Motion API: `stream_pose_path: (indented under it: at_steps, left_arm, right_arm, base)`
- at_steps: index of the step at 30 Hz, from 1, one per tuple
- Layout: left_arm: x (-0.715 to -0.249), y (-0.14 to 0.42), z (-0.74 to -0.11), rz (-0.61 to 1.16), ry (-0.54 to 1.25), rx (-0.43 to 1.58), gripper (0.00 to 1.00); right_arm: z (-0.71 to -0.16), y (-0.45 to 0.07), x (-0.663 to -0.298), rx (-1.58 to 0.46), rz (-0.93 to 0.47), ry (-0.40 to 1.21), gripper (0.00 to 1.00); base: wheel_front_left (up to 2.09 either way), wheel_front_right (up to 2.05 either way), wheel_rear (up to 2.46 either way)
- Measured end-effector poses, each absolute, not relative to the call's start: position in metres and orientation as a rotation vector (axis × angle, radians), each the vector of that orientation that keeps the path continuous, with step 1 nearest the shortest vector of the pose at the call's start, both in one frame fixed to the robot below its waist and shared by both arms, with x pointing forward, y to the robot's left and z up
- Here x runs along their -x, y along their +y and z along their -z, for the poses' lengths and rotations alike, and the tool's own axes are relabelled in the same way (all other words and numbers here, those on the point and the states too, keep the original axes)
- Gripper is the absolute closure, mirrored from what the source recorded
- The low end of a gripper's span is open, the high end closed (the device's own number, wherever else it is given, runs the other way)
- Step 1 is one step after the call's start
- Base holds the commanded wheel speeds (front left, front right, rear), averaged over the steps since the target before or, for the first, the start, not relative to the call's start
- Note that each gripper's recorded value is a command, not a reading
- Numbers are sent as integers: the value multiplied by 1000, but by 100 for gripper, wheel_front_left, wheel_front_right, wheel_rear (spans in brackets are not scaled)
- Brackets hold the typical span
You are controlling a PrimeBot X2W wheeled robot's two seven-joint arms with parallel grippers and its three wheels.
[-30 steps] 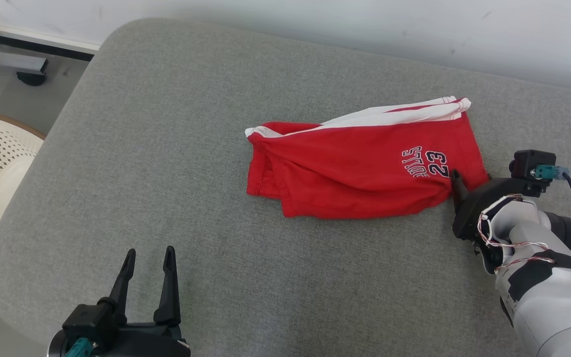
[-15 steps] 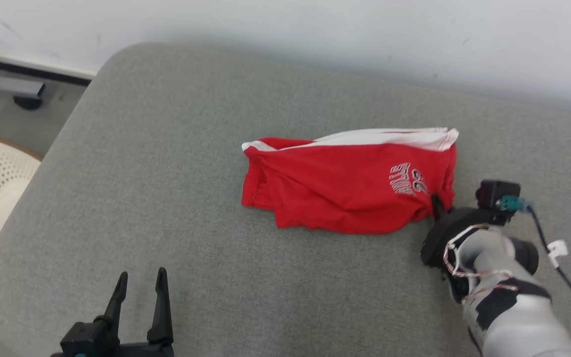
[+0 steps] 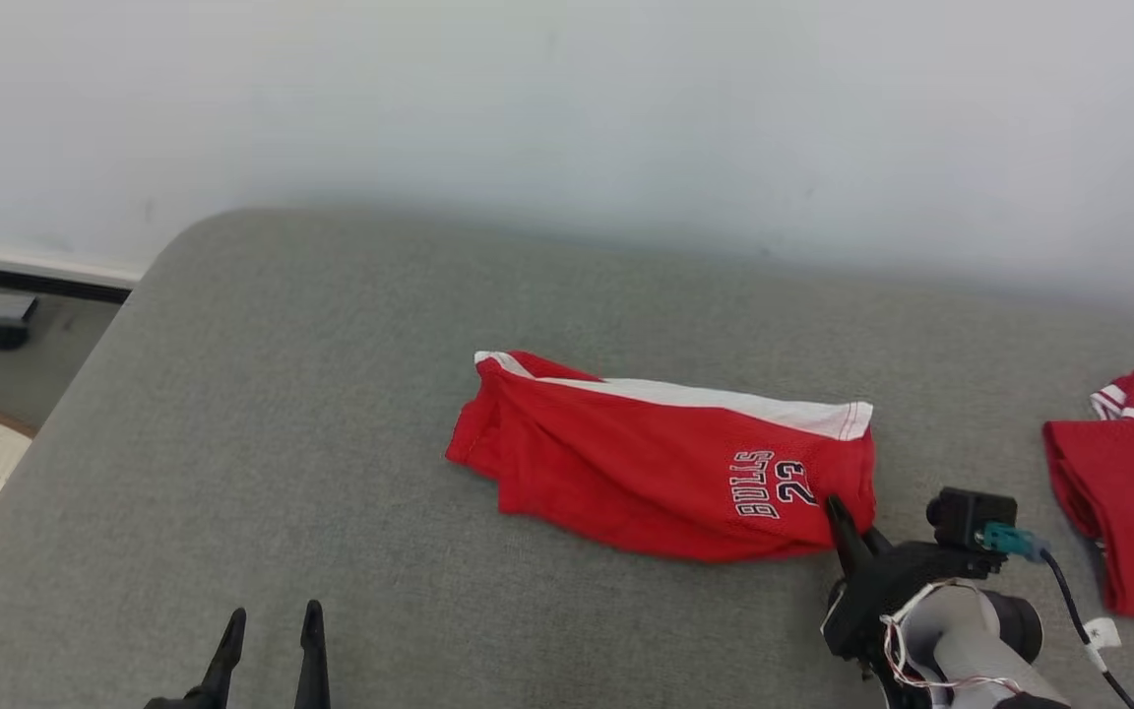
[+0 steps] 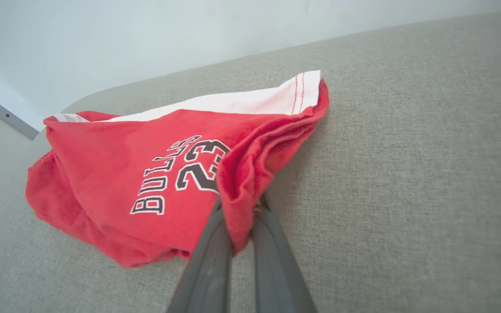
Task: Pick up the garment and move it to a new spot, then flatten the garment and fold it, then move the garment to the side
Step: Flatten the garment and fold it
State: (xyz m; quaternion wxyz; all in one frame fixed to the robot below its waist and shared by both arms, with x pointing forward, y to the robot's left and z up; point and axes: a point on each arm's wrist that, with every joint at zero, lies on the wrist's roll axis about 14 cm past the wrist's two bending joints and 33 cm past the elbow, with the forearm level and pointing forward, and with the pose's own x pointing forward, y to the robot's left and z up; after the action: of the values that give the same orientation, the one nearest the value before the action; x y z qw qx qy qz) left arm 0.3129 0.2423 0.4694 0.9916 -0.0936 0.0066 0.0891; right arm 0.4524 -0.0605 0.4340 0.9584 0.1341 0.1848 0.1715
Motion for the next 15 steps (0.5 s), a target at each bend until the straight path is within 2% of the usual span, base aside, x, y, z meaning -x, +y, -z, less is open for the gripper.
stream_pose_path:
  at_steps: [4,15]
  left_arm:
    - [-316,234,-473,-147,0,189,0]
    - [-321,223,-474,-104,-1,189,0]
  right_arm:
    - [-440,-82,-441,-319,-320,351,100]
    - [-415,-136,-404,-336,-224,416,100]
  base:
    - [0,0,0]
    - [0,0,0]
